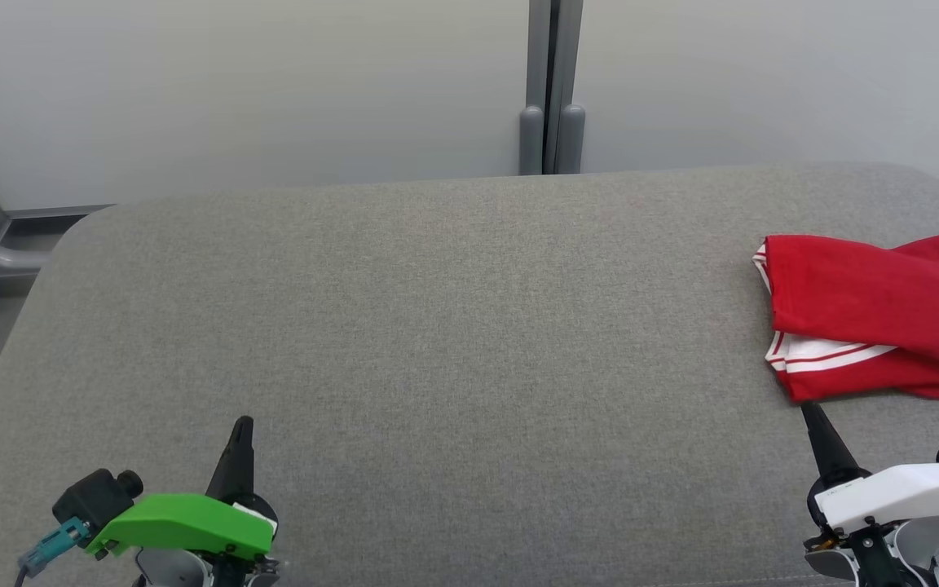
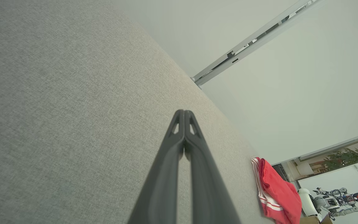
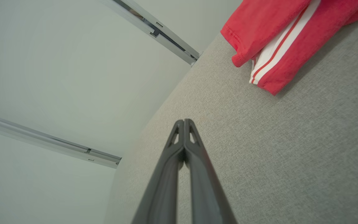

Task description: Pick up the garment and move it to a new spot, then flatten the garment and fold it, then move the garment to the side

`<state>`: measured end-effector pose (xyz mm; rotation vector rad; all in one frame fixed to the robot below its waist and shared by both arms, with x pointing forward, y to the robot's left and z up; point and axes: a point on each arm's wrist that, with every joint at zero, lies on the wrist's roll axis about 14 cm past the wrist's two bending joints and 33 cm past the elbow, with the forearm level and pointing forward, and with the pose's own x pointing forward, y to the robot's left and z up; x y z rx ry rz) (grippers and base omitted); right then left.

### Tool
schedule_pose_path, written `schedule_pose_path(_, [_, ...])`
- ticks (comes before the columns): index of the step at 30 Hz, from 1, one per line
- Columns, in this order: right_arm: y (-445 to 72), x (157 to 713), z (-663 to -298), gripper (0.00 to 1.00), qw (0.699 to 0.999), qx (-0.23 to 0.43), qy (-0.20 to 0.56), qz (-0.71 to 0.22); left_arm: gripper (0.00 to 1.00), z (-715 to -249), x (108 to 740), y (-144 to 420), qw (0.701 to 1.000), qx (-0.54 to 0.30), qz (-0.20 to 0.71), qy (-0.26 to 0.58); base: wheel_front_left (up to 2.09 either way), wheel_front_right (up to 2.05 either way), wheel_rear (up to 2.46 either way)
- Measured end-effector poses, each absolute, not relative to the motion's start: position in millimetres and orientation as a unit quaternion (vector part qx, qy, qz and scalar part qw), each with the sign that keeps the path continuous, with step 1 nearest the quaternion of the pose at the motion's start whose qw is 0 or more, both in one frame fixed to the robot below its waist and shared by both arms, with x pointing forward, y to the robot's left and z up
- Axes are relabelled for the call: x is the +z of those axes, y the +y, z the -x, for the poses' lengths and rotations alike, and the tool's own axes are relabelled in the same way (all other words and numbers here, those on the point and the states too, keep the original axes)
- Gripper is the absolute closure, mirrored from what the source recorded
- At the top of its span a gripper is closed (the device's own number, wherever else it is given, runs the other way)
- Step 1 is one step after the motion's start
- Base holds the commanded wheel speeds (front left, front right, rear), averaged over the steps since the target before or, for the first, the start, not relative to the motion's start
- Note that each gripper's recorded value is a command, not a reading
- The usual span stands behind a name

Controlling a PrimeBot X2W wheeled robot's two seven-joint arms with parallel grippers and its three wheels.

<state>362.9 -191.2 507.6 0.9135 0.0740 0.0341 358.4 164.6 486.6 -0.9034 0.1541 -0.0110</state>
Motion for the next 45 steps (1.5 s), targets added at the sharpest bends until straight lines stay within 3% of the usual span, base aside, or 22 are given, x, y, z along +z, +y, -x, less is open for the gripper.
schedule_pose_path(45, [-223.6, 504.4, -367.6, 1.00, 0.782, -0.011, 0.011, -0.623, 1.00, -377.6, 499.1, 156.8, 0.782, -0.011, 0.621, 0.046, 0.00, 0.00, 0.00])
